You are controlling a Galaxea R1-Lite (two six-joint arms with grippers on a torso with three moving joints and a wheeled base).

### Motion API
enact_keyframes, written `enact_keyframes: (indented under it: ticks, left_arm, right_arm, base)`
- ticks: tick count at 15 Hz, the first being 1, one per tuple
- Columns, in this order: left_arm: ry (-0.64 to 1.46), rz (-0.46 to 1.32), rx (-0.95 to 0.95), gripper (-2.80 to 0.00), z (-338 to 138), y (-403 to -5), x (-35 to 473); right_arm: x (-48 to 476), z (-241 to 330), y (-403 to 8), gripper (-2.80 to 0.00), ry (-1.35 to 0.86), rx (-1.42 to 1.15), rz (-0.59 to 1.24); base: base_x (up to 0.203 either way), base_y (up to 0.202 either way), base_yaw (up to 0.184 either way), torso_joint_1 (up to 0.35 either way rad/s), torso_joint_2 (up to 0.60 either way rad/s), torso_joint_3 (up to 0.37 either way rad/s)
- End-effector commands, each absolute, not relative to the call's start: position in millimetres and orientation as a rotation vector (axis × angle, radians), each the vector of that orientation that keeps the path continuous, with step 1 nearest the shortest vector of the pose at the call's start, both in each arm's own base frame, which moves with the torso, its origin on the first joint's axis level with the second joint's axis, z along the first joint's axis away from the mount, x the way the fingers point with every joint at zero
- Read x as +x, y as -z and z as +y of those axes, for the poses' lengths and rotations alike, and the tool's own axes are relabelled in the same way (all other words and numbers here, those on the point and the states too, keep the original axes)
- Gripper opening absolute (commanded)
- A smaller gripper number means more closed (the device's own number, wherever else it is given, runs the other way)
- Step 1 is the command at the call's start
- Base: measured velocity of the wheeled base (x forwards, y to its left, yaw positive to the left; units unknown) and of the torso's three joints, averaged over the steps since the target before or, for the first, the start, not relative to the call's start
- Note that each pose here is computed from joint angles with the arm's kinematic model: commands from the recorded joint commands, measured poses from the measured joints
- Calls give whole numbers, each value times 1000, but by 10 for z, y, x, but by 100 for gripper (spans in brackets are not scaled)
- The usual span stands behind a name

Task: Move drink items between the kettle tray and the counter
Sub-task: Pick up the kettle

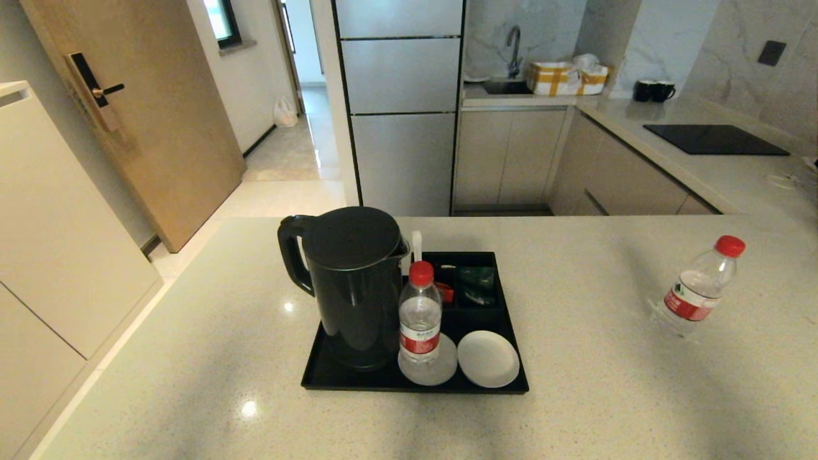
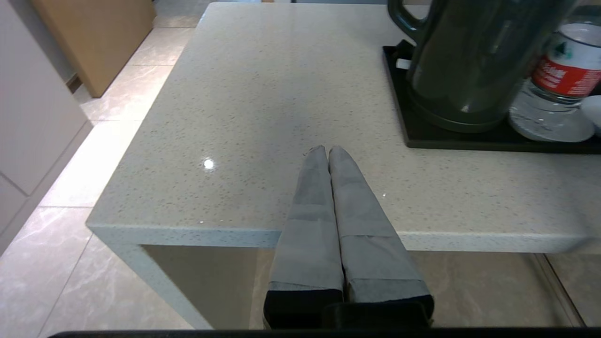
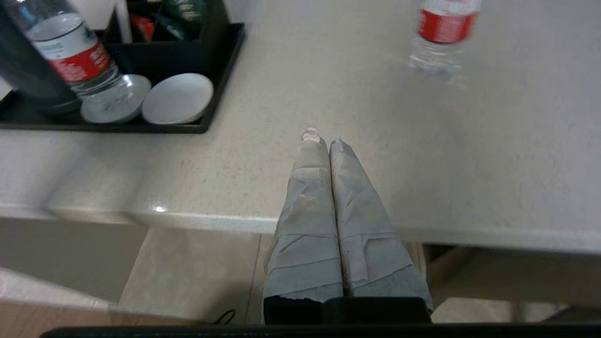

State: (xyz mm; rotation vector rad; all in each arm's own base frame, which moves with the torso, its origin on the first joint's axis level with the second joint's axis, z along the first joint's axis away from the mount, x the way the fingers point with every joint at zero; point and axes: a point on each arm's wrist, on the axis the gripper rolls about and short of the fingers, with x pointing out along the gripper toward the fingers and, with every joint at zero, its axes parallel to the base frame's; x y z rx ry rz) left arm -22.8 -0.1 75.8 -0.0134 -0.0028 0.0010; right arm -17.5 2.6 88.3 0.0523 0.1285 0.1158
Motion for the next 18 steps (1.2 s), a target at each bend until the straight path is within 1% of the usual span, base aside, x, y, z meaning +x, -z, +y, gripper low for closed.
enact_keyframes:
  ticks: [1, 3, 4, 6, 8, 18]
  left_arm:
    - [0, -2, -14, -280, -1, -758, -227]
    - [-2, -2, -14, -280, -1, -758, -227]
    - [-2, -2, -14, -280, -1, -758, -227]
    - [-2, -2, -14, -280, -1, -758, -227]
    - [-2, -2, -14, -280, -1, -758, -227]
    - [-2, -2, -14, -280, -1, -758, -227]
  right_arm:
    - [-290, 18, -835, -280, -92, 69, 40]
    - [-291, 12, -828, -280, -62, 138, 61]
    - [-294, 10, -830, -280, -56, 132, 64]
    - [-302, -2, -803, -280, -6, -32, 90]
    - [-305, 2, -754, -280, -30, -73, 162]
    - [-302, 2, -758, -280, -29, -68, 129]
  base:
    - [0, 0, 0, 0, 0, 0]
    - [0, 0, 0, 0, 0, 0]
    - [0, 0, 0, 0, 0, 0]
    - [0, 0, 0, 0, 0, 0]
    - [0, 0, 0, 0, 0, 0]
    - [0, 0, 0, 0, 0, 0]
